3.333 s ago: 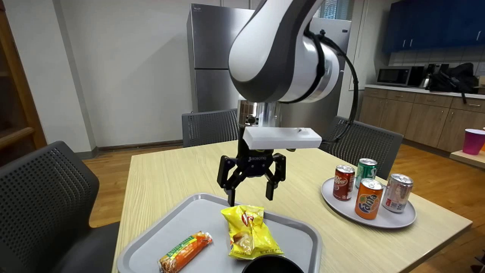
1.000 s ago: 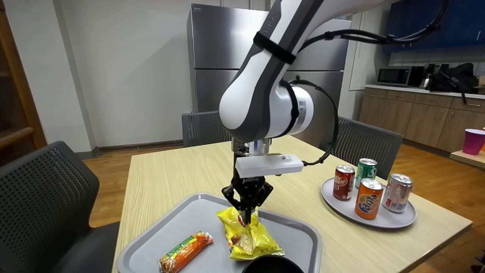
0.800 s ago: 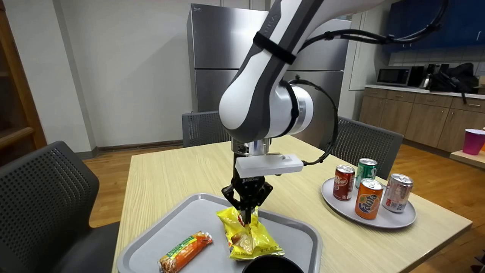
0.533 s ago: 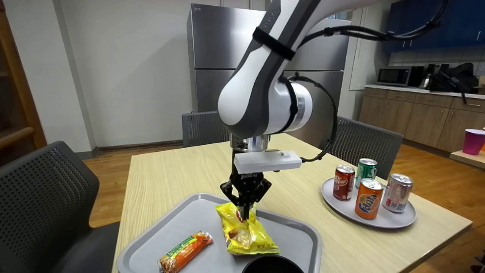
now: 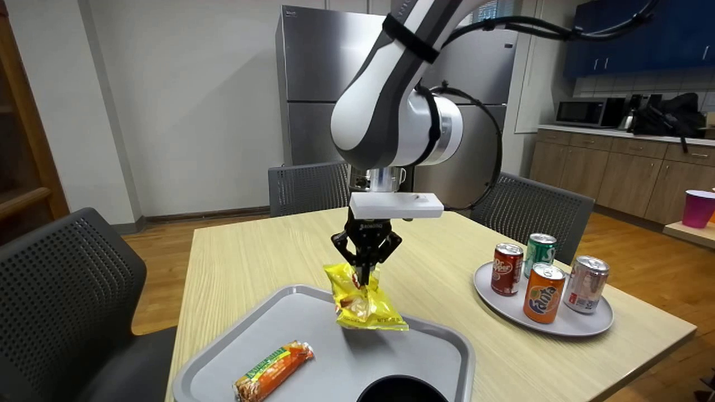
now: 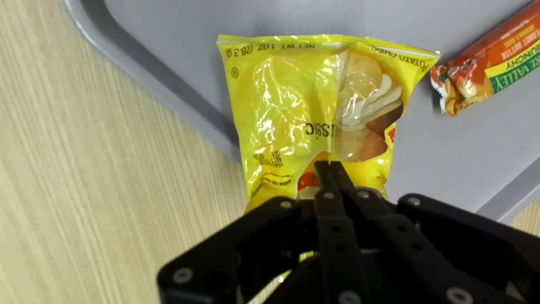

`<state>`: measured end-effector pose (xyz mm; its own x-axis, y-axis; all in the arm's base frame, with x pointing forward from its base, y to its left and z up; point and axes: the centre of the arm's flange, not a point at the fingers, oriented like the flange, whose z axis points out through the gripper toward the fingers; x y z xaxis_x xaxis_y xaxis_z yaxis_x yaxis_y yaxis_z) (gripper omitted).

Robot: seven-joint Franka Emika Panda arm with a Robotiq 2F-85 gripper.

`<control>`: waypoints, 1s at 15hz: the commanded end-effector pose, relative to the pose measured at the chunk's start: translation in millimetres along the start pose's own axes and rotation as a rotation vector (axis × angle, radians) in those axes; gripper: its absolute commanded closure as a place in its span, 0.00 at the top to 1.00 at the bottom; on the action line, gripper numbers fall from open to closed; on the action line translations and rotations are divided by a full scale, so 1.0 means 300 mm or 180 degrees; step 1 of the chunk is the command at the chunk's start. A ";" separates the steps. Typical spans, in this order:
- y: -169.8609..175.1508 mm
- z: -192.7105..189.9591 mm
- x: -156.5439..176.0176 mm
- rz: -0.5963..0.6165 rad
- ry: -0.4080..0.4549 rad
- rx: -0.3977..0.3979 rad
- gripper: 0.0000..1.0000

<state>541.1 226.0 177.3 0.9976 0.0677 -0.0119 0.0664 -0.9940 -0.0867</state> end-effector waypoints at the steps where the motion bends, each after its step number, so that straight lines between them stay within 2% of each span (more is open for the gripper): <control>1: 0.047 -0.066 0.069 0.0232 0.0004 -0.0016 0.00; 8: 0.148 -0.091 0.161 0.0801 0.0110 -0.0078 0.00; 12: 0.178 -0.095 0.179 0.1192 0.0138 -0.0127 0.00; 15: 0.183 -0.096 0.181 0.1347 0.0120 -0.0131 0.00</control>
<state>591.0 165.8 195.9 0.9558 -0.2934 0.0184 -0.2919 -0.9547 -0.0582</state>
